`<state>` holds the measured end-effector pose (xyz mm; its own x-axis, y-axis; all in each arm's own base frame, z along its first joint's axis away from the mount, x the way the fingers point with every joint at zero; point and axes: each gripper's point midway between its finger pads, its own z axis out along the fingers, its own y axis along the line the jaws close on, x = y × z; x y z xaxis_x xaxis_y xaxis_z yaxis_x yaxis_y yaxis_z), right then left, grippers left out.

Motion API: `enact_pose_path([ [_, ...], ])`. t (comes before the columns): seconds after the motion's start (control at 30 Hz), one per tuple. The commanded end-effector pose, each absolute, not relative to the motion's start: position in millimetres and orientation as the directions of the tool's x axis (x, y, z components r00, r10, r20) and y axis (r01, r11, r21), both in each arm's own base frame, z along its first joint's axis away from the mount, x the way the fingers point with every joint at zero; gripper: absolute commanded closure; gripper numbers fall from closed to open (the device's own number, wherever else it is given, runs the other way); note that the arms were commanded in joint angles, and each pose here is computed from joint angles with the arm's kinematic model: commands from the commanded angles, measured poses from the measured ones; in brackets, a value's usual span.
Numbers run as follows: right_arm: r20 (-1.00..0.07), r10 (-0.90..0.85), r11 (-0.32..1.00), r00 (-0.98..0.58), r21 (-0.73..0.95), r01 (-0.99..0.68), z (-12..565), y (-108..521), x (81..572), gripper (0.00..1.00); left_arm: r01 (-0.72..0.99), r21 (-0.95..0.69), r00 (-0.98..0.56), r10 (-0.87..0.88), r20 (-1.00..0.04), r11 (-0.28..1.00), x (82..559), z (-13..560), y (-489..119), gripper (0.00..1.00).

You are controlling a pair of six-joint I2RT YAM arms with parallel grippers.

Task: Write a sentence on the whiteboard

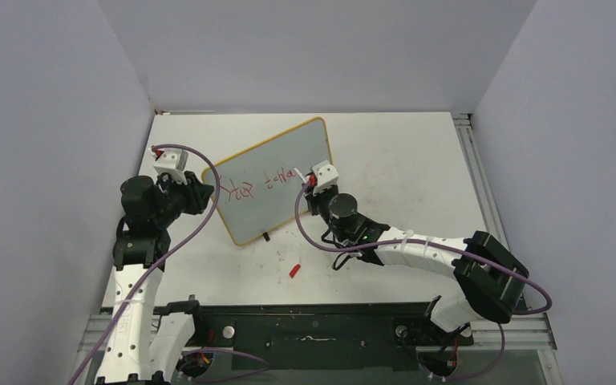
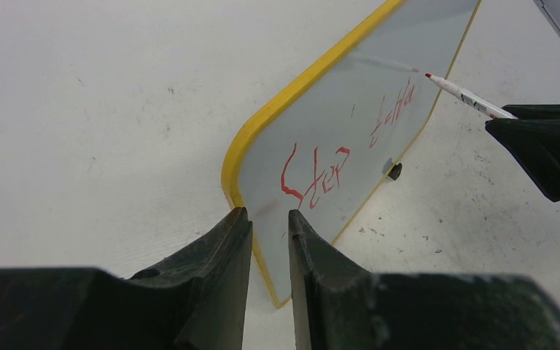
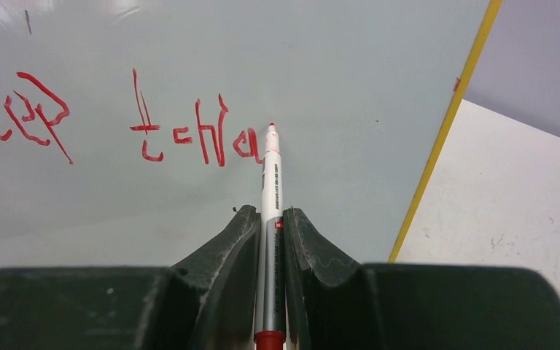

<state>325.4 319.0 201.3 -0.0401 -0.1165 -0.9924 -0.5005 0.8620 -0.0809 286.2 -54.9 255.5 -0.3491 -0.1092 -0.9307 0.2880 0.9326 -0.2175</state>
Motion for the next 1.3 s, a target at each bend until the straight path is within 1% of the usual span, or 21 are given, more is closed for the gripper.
enact_pose_path([
  [0.0,-0.998,-0.04,0.853,0.043,-0.056,-0.518,241,333,326,0.95,0.297,-0.208,-0.317,-0.109,-0.942,0.932,288,264,-54,0.76],
  [0.27,-0.998,-0.054,0.853,0.042,-0.068,-0.517,239,339,330,0.95,0.298,-0.209,-0.319,-0.109,-0.942,0.931,287,263,-55,0.76],
  [0.73,-0.997,-0.078,0.88,0.016,-0.077,-0.468,227,324,333,0.95,0.297,-0.211,-0.319,-0.111,-0.941,0.931,287,263,-55,0.76],
  [1.13,-0.993,-0.119,0.868,-0.028,-0.09,-0.488,200,326,330,0.95,0.297,-0.209,-0.319,-0.11,-0.941,0.932,287,263,-55,0.77],
  [1.27,-0.994,-0.102,0.87,-0.046,-0.067,-0.489,196,326,328,0.95,0.296,-0.209,-0.32,-0.11,-0.941,0.932,287,263,-55,0.77],
])
